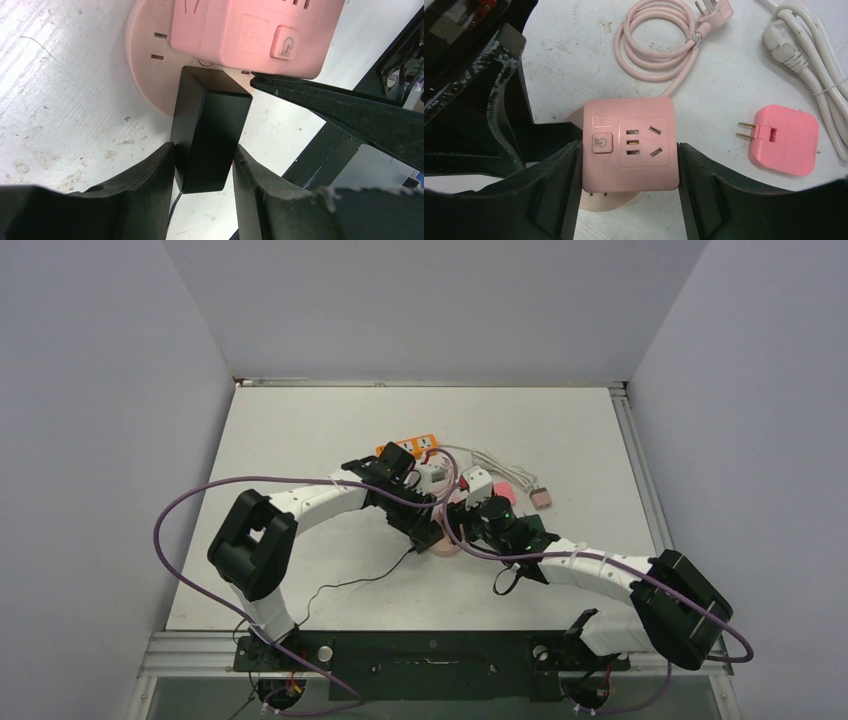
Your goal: Pull the plug off the socket
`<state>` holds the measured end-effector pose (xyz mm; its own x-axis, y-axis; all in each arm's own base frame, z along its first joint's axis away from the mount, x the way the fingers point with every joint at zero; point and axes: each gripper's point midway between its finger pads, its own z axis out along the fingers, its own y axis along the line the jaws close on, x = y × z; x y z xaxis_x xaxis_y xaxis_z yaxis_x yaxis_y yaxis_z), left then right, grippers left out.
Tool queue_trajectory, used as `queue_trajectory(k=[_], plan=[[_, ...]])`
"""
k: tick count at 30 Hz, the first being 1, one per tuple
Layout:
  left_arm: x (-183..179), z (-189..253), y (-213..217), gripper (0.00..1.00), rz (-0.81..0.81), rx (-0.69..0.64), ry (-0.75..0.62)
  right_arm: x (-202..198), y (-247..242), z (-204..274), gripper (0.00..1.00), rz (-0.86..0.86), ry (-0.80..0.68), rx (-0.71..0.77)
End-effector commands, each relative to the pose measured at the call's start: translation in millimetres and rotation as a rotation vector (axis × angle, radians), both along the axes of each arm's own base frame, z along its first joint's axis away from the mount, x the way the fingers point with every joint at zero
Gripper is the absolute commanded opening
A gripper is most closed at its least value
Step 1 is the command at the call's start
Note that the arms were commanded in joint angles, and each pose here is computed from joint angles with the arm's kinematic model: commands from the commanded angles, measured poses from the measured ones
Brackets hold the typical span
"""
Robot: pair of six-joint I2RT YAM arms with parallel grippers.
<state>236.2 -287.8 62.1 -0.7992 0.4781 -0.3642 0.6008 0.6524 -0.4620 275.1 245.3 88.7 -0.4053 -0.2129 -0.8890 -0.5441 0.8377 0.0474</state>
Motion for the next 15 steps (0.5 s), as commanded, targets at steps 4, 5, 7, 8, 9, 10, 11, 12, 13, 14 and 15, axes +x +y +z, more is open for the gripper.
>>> queue_trajectory(k=[4,5,7,8,9,10,11,12,13,14,15], plan=[[15.1,-17.5,29.7,0.0,0.085,0.144,-0.02,4.4,13.2,22.7,0.05,0.0,-0.082,0.004],[14.8,-17.9,30.0,0.0,0.085,0.145,-0.02,4.7,12.1,22.9,0.05,-0.011,-0.081,0.005],[14.6,-18.5,30.5,0.0,0.086,0.147,-0.019,6.7,10.6,25.7,0.05,-0.029,-0.065,0.044],[14.6,-18.4,30.3,0.0,0.086,0.147,-0.018,8.3,9.3,26.5,0.05,-0.03,-0.051,0.07],[14.4,-18.9,30.6,0.0,0.086,0.149,-0.017,9.9,7.8,28.1,0.05,-0.031,-0.036,0.102],[14.4,-19.1,30.7,0.0,0.086,0.149,-0.017,12.2,5.0,30.0,0.05,-0.037,-0.028,0.129],[14.9,-18.7,30.3,0.0,0.086,0.148,-0.018,15.4,0.2,31.5,0.05,-0.047,-0.02,0.155],[14.7,-18.8,31.0,0.0,0.087,0.15,-0.019,17.6,-3.0,33.7,0.05,-0.056,-0.017,0.177],[14.8,-18.8,30.9,0.0,0.087,0.151,-0.02,15.1,-0.6,35.3,0.05,-0.025,0.002,0.21],[14.8,-18.8,31.0,0.0,0.087,0.15,-0.019,16.0,-1.6,37.2,0.05,-0.019,0.012,0.237],[14.8,-18.6,30.9,0.0,0.087,0.15,-0.019,16.6,-3.0,38.1,0.05,-0.016,0.024,0.263]])
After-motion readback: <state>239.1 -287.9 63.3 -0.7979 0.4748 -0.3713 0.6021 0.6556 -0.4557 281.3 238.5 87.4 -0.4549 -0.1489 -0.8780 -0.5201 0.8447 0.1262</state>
